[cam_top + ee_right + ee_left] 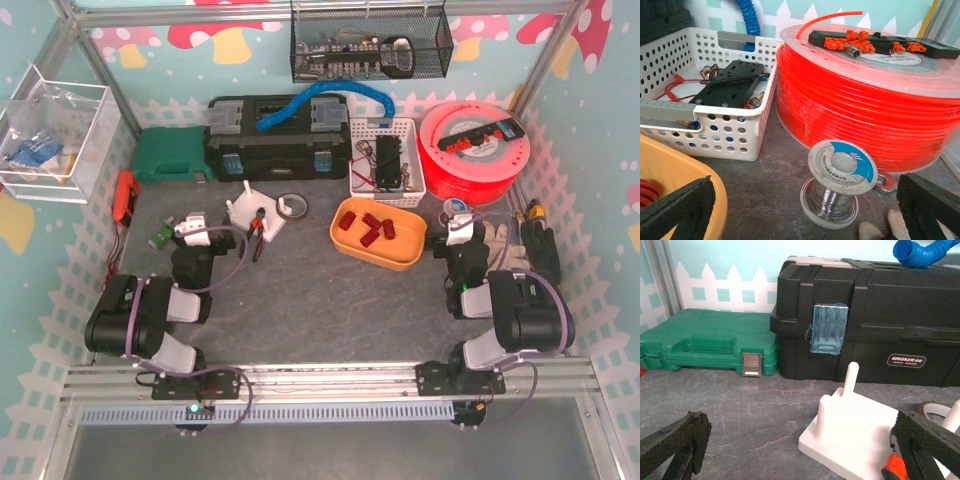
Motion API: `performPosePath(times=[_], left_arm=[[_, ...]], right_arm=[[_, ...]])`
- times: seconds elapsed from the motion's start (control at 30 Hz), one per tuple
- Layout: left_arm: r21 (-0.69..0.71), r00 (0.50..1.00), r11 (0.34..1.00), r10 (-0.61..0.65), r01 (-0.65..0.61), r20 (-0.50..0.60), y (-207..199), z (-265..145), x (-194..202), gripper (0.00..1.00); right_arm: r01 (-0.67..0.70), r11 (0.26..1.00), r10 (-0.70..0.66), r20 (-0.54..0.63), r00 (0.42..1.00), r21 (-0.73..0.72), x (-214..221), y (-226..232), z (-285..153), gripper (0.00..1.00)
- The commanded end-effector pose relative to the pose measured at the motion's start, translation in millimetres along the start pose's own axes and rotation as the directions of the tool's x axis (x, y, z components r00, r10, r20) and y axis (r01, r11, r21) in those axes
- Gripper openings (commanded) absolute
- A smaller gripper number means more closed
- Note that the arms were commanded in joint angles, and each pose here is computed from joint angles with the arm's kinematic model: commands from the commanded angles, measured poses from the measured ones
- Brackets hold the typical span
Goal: Install the large spring
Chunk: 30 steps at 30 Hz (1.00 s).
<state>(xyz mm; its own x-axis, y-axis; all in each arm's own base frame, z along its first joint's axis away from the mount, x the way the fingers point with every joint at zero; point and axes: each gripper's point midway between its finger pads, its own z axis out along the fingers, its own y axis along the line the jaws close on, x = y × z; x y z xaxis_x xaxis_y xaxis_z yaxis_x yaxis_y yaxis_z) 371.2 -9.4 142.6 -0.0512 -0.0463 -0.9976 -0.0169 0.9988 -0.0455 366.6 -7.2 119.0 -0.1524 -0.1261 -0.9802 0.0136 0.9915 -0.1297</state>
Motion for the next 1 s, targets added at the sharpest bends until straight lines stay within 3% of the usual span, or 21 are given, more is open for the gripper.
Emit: performPosePath(times=[0.0,0.3,0.57,0.83,0.97], left_arm=[[0.008,0.999,1.000,-0.022,0.021,0.038,-2,4,-10,0.99],[0.008,0.999,1.000,-0.022,0.022,0.038,-2,4,-11,0.99],[-0.045,0.998,0.998,-0.050,0.052,0.043,5,-5,-28,0.99],[-0.158,0.941,0.948,-0.302,0.278,-0.155,9,9,-75,0.99],[-0.210,0.879,0.896,-0.432,0.392,-0.202,8,6,-83,0.99]], right_arm=[[0.010,1.000,-0.011,0.050,0.999,0.010,-14,-4,4,0.99],[-0.006,0.999,0.003,0.064,0.998,0.039,-22,-10,0,0.99],[-0.041,0.999,0.038,0.112,0.993,0.027,-61,-13,-18,0.99],[-0.180,0.981,0.184,0.059,0.981,-0.072,-137,-8,-26,0.99],[-0.341,0.940,0.341,-0.044,0.939,0.016,-153,-23,-34,0.99]])
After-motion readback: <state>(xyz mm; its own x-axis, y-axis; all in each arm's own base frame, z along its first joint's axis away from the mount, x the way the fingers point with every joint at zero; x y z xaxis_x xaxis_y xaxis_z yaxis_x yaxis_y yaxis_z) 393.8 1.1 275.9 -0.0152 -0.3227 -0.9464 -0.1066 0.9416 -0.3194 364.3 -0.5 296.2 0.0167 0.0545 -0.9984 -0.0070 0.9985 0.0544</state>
